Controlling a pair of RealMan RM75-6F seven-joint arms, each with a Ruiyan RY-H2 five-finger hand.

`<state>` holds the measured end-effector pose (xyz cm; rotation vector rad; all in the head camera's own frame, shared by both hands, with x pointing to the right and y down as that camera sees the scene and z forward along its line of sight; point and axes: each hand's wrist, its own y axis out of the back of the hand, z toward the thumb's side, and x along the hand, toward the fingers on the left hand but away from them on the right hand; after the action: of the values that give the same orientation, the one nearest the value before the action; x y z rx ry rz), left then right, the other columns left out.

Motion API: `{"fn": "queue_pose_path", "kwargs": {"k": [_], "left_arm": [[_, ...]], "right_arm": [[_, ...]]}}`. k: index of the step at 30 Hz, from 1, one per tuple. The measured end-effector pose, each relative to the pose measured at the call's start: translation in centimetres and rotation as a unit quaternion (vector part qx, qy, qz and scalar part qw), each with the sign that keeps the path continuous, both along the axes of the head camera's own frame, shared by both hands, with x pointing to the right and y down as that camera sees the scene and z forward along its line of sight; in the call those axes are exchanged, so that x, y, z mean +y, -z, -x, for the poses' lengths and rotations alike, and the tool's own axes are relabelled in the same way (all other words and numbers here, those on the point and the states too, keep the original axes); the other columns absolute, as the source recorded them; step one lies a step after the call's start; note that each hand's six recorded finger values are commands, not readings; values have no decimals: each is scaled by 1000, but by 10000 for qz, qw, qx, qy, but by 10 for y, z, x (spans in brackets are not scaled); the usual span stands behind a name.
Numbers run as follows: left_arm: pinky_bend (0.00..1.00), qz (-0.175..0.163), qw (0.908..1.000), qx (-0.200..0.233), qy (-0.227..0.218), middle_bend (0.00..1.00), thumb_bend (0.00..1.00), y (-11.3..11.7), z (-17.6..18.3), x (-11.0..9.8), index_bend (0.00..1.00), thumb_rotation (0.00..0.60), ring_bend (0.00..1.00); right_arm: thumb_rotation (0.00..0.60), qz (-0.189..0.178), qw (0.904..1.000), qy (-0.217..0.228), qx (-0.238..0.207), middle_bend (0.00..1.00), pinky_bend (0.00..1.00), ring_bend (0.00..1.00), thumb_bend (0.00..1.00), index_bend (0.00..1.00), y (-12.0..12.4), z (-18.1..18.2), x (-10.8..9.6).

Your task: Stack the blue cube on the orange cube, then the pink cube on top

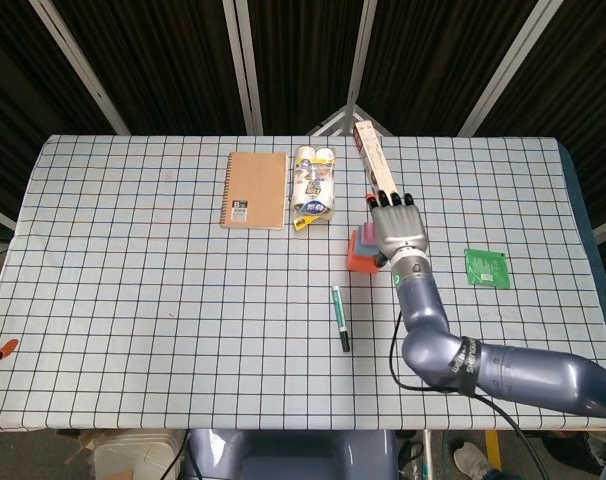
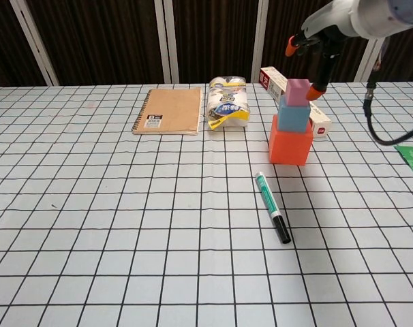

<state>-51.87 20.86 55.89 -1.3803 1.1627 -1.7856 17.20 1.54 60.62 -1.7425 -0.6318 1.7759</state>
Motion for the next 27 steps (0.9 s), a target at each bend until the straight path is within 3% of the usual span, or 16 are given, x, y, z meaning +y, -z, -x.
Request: {"fn": "queue_pose_path", "kwargs": {"k": [7, 13, 18, 23, 27], "left_arm": [[0, -45, 10000, 48, -31, 0, 129, 3, -2, 2, 80, 600, 0], [0, -77, 9999, 62, -70, 0, 129, 5, -4, 4, 80, 600, 0], [0, -79, 9999, 61, -113, 0, 129, 6, -6, 7, 79, 600, 0], [0, -86, 9998, 63, -179, 0, 129, 7, -11, 10, 79, 600, 0], [0, -24, 9997, 37, -242, 0, 129, 6, -14, 14, 79, 600, 0]], "right_arm": [[600, -228, 9992, 188, -279, 0, 0, 0, 308, 3, 22, -32, 28], [600, -672, 9954, 381, -560, 0, 0, 0, 308, 4, 37, -71, 61], [600, -986, 9917, 476, -667, 0, 0, 0, 308, 4, 41, -116, 107], [600, -1074, 9912, 95, -762, 0, 0, 0, 308, 4, 39, -177, 174], [600, -1209, 9901, -27, -714, 0, 0, 0, 308, 10, 42, -213, 210]]}}
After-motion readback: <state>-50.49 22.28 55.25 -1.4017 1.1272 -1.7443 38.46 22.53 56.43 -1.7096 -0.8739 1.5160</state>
